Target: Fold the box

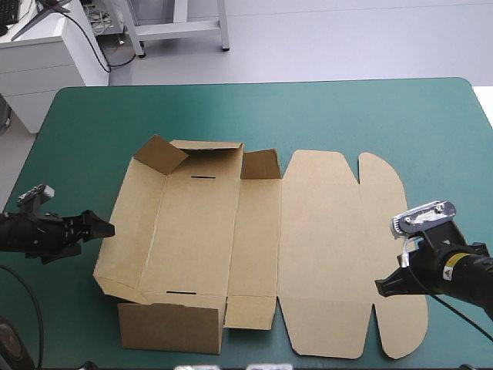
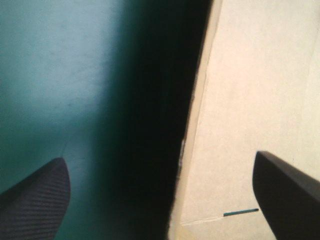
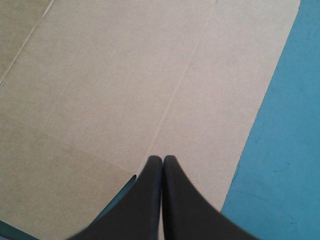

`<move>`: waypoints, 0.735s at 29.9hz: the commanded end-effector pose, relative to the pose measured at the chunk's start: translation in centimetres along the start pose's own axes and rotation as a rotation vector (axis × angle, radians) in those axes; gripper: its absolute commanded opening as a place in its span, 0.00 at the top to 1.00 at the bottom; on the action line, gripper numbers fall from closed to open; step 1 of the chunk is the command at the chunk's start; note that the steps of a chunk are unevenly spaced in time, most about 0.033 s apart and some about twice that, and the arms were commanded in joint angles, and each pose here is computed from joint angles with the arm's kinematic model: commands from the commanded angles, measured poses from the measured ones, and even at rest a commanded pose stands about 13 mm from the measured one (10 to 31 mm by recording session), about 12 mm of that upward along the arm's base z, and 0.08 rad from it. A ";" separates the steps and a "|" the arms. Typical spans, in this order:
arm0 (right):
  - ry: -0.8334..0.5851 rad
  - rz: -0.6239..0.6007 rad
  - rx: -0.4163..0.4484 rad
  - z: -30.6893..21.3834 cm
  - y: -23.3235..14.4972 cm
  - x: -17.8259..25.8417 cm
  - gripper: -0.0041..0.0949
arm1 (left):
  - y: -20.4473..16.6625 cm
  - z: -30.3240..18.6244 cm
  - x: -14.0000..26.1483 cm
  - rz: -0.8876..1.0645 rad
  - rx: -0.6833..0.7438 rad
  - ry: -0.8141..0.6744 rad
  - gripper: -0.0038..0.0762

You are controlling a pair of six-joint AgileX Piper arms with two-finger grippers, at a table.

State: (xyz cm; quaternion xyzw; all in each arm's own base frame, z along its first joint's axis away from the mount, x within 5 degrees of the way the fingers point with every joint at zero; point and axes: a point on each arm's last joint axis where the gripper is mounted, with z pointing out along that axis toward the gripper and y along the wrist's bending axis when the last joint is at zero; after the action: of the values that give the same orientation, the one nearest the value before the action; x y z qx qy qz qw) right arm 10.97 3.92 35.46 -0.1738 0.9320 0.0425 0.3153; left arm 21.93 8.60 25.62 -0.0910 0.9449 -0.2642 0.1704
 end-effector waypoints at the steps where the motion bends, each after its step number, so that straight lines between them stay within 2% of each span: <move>1: -0.056 -0.005 0.012 -0.6 -0.2 -0.6 0.98 | -2.7 0.2 0.3 0.068 0.128 0.034 0.05; 15: -0.056 -0.005 0.012 -0.6 -0.2 -0.6 0.98 | -5.6 2.8 1.2 0.219 0.159 0.149 0.07; 19: -0.056 -0.005 0.012 -0.6 -0.2 -0.6 0.98 | -5.4 2.9 1.2 0.231 0.134 0.161 0.17; 20: -0.056 -0.005 0.012 -0.6 -0.2 -0.6 0.98 | -5.3 2.9 1.2 0.227 0.123 0.160 0.21; 22: -0.056 -0.005 0.012 -0.6 -0.2 -0.6 0.98 | -5.2 2.9 1.1 0.204 0.100 0.153 0.34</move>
State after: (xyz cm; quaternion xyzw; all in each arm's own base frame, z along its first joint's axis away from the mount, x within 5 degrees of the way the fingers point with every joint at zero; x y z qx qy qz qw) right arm 10.96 3.89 35.44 -0.1740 0.9324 0.0408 0.3143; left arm 22.66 3.17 24.46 0.0359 0.9509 -0.2805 0.1259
